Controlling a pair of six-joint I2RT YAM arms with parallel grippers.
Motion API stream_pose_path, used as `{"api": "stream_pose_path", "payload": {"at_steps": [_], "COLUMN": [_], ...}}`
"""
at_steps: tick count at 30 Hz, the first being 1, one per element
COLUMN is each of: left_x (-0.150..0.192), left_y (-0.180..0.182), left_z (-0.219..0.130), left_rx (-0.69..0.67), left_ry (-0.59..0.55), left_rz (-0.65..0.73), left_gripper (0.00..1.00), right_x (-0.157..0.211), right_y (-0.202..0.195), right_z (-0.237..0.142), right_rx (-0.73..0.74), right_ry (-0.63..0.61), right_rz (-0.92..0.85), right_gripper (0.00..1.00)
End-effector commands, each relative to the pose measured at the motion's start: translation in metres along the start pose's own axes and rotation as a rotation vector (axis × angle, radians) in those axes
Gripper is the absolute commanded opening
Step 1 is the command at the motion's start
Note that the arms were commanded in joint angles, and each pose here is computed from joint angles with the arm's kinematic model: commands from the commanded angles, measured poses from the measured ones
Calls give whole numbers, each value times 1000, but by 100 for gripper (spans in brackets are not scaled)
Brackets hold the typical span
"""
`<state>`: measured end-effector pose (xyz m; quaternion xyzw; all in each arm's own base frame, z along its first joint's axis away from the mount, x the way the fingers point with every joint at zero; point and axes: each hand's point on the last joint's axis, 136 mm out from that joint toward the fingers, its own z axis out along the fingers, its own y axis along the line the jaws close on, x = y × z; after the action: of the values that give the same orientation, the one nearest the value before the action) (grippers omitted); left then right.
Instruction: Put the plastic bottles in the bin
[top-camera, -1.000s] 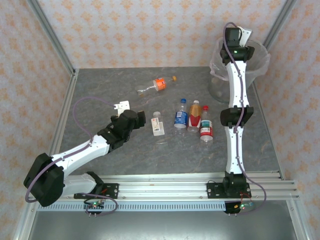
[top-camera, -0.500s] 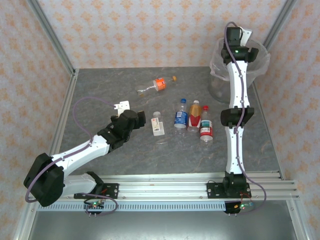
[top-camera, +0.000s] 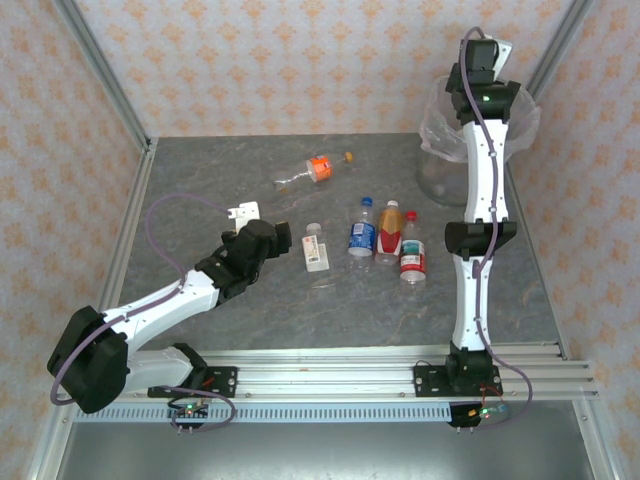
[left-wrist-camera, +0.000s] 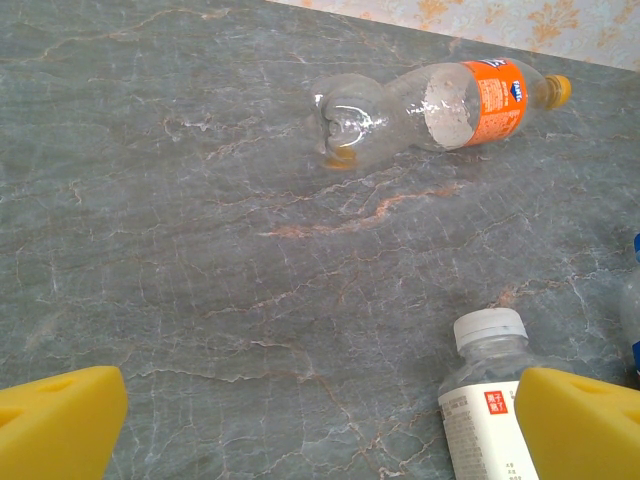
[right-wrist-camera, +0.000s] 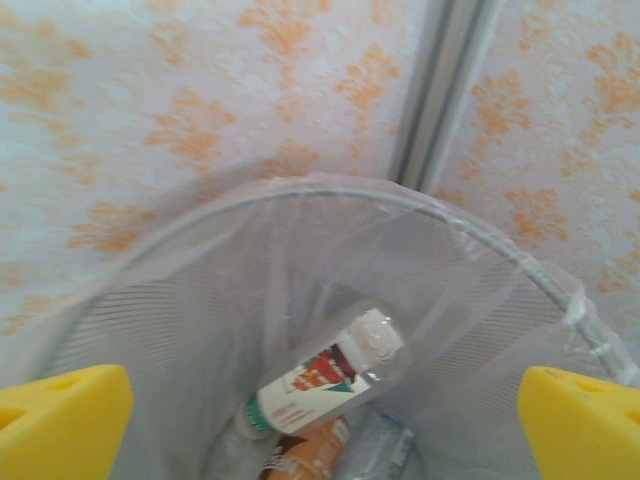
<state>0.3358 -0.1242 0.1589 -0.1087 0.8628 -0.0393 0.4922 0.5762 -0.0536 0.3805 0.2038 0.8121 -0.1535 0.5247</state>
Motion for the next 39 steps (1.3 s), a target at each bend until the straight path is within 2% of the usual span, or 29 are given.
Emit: {"api": "stream_pose_path", "payload": {"at_steps": [1,5,11,17,22,27,34,39], "left_x": [-2,-4,-12,-16,-15,-8,-1,0], "left_y": [5,4,7,16,30,44,58,60], "left_z": [-2,-3,-8,-14,-23,-26,-29,-23], "left_rx": [-9,-1,6,-4,-30,-53,-78,-83], "left_ry": [-9,-15,-35,-48,-68,-83,-101,-78], "left_rz": [-26,-61,-83,-102,-112,-136,-144,-160], "left_gripper": [100,100,100,100,100,100,100,100], "right_x": [-48,-53,-38,-18,-21,-3,42,92], "right_y": [17,53,129,187,178,171,180,182], "right_z": [-69,-104,-154,-193,-205,-201,-224,-210], "right_rx": [-196,-367,-698,-858,-815,-771,-748,-767], "right_ry": [-112,-125,-100,-89,-38,36,-10,-47], "right_rz": [67,34,-33,-80,24,4,-174,-81], "right_gripper": [99,99,99,99,99,99,99,99]}}
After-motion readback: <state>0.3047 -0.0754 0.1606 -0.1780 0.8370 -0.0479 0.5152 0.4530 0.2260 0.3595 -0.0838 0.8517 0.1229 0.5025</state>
